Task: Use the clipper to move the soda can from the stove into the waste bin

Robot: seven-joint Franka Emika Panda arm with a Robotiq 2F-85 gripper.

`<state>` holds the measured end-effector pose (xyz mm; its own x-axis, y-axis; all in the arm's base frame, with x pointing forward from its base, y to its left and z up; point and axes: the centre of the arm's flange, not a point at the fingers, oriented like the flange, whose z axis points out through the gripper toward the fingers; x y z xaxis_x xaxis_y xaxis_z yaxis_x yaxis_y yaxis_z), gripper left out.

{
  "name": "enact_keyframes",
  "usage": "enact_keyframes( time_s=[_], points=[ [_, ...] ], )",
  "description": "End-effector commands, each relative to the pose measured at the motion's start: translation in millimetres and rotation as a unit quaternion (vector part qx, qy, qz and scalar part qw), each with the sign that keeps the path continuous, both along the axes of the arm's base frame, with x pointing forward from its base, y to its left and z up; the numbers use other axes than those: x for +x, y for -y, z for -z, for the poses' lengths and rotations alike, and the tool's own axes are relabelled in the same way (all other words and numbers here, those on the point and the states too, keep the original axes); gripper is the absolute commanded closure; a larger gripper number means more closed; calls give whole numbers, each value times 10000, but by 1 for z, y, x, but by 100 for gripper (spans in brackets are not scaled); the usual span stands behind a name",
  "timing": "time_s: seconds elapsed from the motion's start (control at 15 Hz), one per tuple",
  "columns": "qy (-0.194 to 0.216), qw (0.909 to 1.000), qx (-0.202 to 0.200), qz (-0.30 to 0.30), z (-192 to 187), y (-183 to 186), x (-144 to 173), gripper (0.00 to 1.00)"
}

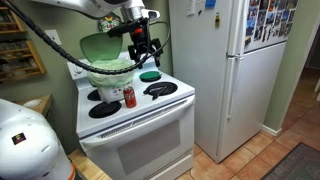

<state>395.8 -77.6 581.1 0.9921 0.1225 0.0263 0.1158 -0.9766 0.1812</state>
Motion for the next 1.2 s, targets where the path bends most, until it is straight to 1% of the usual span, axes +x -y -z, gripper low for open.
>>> enact_keyframes(
  time_s=[0.0, 0.2, 0.27, 0.33, 0.4, 0.47, 0.53, 0.6, 0.67, 0.73, 0.8, 0.87, 1.13],
  points=[
    [0, 10000, 0, 0, 0, 0, 0, 0],
    [0, 10000, 0, 0, 0, 0, 0, 0],
    [15, 10000, -47, 24, 4, 9, 11, 0],
    [171, 9998, -103, 54, 11, 24, 27, 0],
    [454, 9988, -175, 54, 16, 36, 40, 0],
    [904, 9958, -169, 4, 25, 52, 57, 0],
    [1111, 9938, 14, 85, 38, 67, 72, 0],
    [1332, 9909, 15, 187, 47, 78, 86, 0],
    [1556, 9873, 243, 201, 57, 87, 99, 0],
    [1371, 9903, -15, 221, 29, 66, 66, 0],
    [1381, 9901, -8, 246, 41, 75, 74, 0],
    [1332, 9908, -13, 253, 45, 76, 77, 0],
    [1433, 9895, -33, 179, 30, 66, 73, 0]
  ],
)
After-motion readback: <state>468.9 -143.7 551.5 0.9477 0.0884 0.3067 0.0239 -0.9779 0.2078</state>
